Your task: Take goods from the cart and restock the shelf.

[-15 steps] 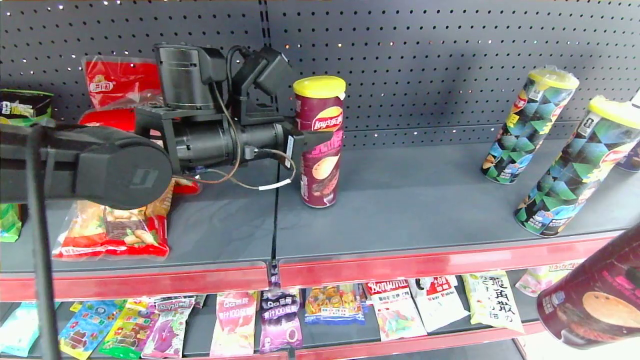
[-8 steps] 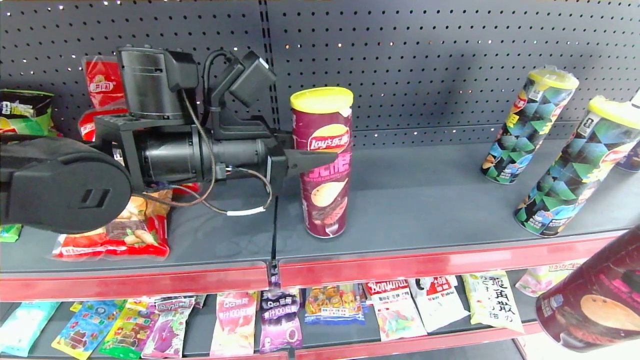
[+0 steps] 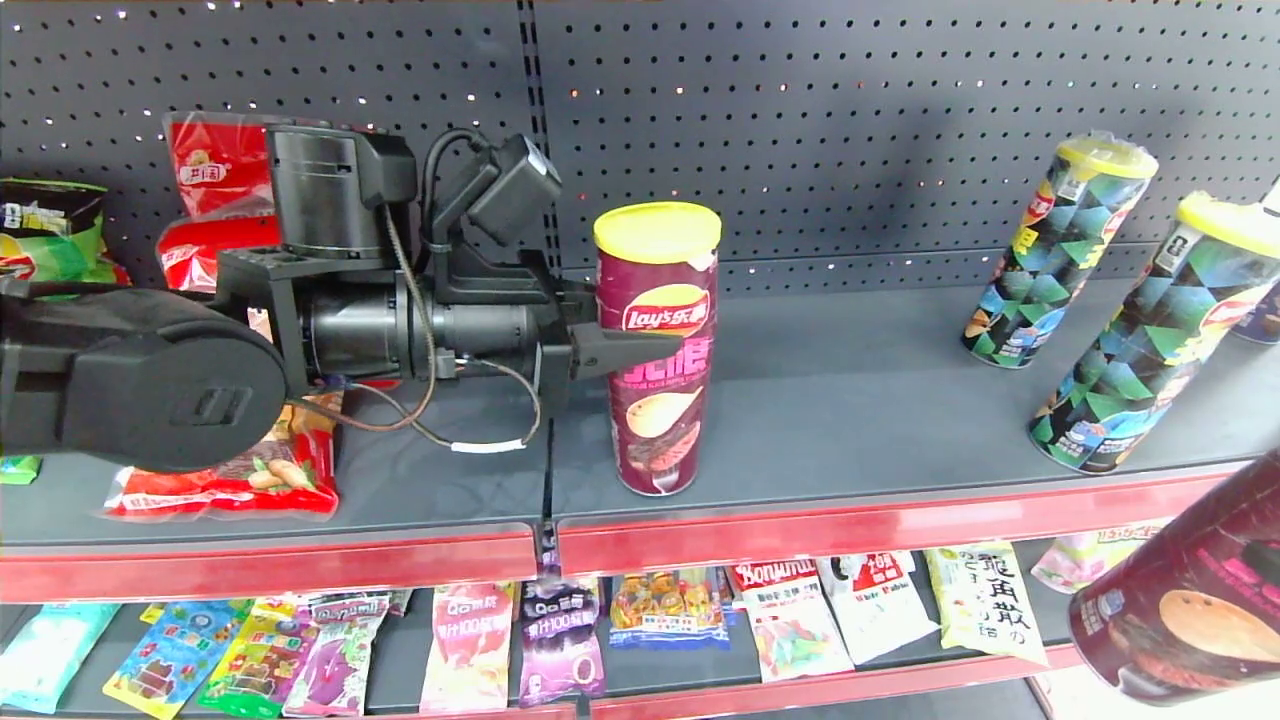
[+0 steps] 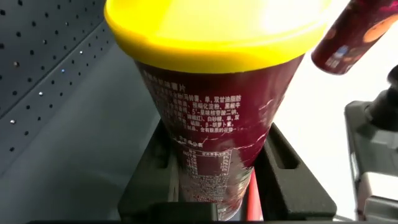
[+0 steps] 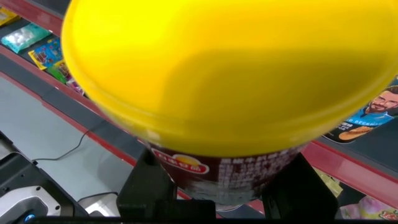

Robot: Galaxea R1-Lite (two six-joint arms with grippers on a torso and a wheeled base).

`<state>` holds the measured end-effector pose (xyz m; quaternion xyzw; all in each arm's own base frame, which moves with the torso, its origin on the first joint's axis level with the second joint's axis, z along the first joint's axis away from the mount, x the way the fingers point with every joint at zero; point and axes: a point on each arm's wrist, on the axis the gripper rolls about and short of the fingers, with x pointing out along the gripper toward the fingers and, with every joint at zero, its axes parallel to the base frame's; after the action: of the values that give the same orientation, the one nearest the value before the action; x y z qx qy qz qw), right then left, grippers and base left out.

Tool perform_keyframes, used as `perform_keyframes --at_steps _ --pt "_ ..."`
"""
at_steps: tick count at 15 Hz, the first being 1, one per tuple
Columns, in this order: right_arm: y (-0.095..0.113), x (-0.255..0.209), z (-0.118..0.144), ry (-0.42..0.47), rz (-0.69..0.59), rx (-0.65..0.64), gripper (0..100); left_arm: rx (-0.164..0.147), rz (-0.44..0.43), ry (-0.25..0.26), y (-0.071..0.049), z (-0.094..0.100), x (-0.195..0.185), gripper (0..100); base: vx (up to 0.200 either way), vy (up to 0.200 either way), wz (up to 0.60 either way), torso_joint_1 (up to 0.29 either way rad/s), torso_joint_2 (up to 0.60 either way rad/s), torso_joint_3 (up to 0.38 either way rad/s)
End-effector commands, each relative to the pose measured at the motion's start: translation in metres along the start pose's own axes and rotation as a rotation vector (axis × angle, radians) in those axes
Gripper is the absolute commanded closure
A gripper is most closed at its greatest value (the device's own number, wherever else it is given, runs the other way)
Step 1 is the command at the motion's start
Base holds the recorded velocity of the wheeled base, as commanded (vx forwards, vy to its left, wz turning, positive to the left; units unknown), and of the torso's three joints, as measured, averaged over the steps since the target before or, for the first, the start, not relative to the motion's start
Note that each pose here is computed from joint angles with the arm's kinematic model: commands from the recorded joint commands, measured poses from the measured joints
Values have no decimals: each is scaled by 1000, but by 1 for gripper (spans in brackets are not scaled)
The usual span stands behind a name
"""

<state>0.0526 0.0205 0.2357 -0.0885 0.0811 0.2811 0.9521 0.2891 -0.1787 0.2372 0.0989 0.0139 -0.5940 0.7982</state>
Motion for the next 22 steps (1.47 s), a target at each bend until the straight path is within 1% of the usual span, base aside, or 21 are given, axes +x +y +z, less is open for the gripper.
perform_keyframes --at_steps 1,7,10,12,15,19,20,22 --pt "0 1 0 2 1 1 100 -9 -1 12 3 -6 3 100 0 0 0 0 0 0" --pt "0 1 0 3 2 1 100 -15 -42 5 1 -7 1 100 0 0 0 0 0 0" --pt "0 1 0 2 1 1 100 -19 -44 7 1 -8 2 100 0 0 0 0 0 0" --pt "0 1 0 2 1 1 100 -32 -47 12 -1 -10 2 100 0 0 0 0 0 0" --pt "0 1 0 3 2 1 100 -57 -53 39 -5 -21 1 100 0 0 0 0 0 0" --pt "-1 1 1 3 2 1 100 -55 -45 37 -4 -19 0 100 0 0 0 0 0 0" --pt "-1 2 1 3 2 1 100 -55 -43 36 -3 -19 0 0 0 0 0 0 0 0" --pt "-1 3 2 3 2 1 100 -52 -37 33 -3 -17 -2 0 0 0 0 0 0 0"
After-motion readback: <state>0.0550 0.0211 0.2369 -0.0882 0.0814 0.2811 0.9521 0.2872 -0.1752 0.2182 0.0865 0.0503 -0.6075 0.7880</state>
